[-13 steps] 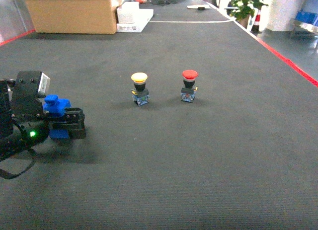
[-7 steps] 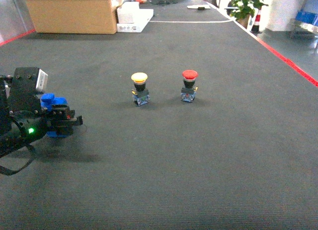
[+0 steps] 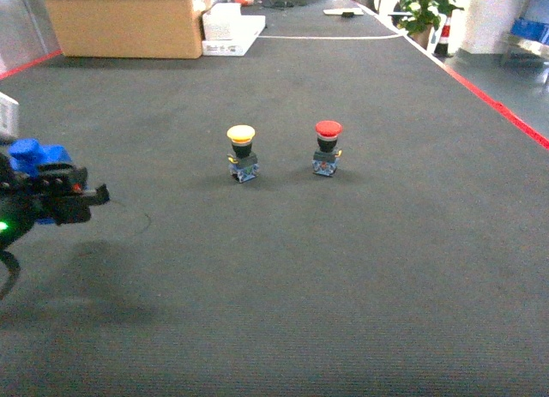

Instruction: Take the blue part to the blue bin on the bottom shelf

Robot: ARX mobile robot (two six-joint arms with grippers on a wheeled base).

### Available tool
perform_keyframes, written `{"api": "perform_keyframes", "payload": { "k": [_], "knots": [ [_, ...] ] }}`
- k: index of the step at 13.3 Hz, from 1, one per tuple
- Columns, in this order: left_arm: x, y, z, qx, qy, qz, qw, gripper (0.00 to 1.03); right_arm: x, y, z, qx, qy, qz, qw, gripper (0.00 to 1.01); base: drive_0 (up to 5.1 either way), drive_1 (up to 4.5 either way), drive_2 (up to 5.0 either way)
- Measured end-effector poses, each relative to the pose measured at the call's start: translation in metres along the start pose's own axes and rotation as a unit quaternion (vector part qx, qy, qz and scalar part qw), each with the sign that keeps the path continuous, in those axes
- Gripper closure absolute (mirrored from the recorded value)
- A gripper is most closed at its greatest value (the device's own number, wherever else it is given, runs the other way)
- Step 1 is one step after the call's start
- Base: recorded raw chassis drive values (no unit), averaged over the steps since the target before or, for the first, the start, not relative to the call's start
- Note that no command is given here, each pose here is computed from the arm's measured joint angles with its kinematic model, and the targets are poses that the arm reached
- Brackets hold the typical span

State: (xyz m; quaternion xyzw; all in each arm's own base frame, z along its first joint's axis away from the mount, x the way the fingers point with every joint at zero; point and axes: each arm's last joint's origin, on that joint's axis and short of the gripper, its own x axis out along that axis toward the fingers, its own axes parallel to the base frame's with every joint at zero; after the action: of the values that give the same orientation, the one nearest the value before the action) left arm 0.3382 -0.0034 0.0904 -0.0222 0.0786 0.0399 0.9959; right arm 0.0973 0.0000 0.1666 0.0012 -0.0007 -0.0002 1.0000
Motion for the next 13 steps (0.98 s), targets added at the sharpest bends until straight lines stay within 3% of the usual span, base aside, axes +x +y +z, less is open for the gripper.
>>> {"api": "perform_keyframes", "payload": {
  "k": [2, 4, 6, 8, 10, 13],
  "knots": [
    [-0.037, 0.001, 0.035, -0.01, -0.037, 0.007, 0.9992, 0.59, 0.0, 0.0, 0.0, 0.0, 0.0, 0.0, 1.0, 0.03, 0.0, 0.0, 0.0],
    [-0.077, -0.006, 0.05, -0.015, -0.052, 0.002, 0.9985, 0.59, 0.0, 0.0, 0.0, 0.0, 0.0, 0.0, 1.0, 0.03, 0.0, 0.0, 0.0],
    [-0.12, -0.015, 0.054, -0.021, -0.064, -0.008, 0.9977, 0.59, 0.0, 0.0, 0.0, 0.0, 0.0, 0.0, 1.0, 0.03, 0.0, 0.0, 0.0],
    [-0.155, -0.012, 0.052, -0.031, -0.073, 0.012, 0.9968, 0.59, 0.0, 0.0, 0.0, 0.0, 0.0, 0.0, 1.0, 0.03, 0.0, 0.0, 0.0],
    [-0.177, -0.006, 0.056, -0.04, -0.091, 0.027, 0.9947, 0.59, 0.0, 0.0, 0.0, 0.0, 0.0, 0.0, 1.0, 0.03, 0.0, 0.0, 0.0],
    [-0.196, -0.009, 0.065, -0.051, -0.12, 0.028, 0.9911, 0.59, 0.0, 0.0, 0.0, 0.0, 0.0, 0.0, 1.0, 0.03, 0.0, 0.0, 0.0]
  ]
}}
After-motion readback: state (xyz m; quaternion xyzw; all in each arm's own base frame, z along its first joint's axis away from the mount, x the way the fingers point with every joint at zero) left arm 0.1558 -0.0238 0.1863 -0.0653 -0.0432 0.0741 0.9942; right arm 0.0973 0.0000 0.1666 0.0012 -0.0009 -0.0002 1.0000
